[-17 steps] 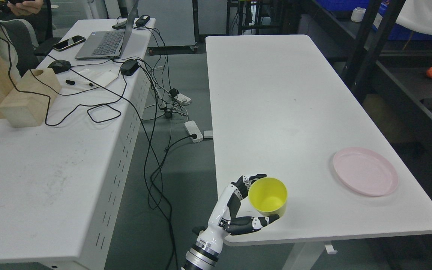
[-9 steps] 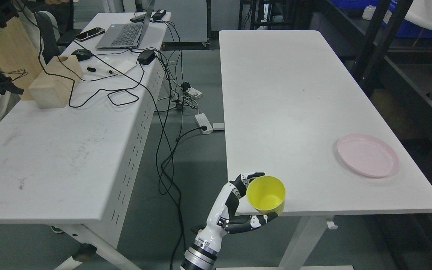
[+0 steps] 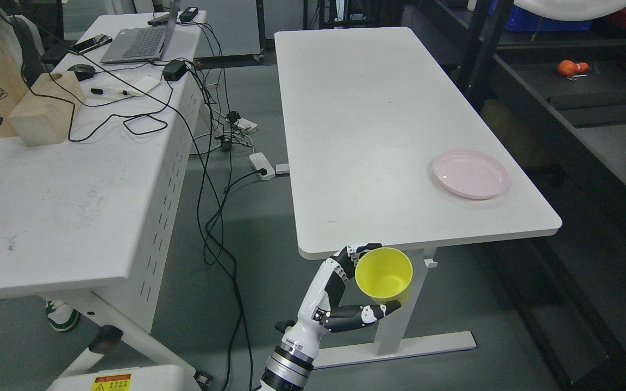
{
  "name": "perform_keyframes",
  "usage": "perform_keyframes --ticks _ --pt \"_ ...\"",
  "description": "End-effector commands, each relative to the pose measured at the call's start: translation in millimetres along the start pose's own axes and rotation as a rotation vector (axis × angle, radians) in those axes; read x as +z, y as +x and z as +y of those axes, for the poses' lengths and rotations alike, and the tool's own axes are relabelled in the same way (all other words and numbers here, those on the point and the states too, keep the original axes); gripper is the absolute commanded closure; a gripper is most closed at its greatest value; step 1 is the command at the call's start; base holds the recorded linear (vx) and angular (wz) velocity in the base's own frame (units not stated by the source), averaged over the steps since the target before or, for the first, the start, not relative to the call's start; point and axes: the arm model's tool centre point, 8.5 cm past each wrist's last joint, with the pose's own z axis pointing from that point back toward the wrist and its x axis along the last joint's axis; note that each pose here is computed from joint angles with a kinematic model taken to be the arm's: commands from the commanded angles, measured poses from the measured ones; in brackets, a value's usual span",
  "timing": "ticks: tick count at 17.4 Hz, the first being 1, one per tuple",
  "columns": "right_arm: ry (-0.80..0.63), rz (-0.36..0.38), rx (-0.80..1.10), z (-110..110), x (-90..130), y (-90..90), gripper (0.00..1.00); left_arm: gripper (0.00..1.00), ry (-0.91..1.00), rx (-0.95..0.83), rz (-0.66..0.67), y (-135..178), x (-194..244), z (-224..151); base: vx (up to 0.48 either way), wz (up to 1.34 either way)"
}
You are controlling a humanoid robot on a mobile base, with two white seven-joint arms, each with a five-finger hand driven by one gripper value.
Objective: Place yellow IKEA cup on middle right shelf
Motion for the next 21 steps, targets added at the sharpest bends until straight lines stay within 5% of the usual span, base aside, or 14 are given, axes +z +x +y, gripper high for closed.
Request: perform_keyframes --ticks 1,21 --pt "-0.016 0.009 0.002 -10.1 1.0 -6.3 0.01 0.99 -0.005 -0.018 -0.003 2.2 -0.7 6.2 -0.248 -0.43" --pt "-0.016 0.009 0.002 -10.1 1.0 -6.3 0.01 0.99 -0.008 -0.014 -0.017 6.7 -2.3 4.4 -0.203 -0.68"
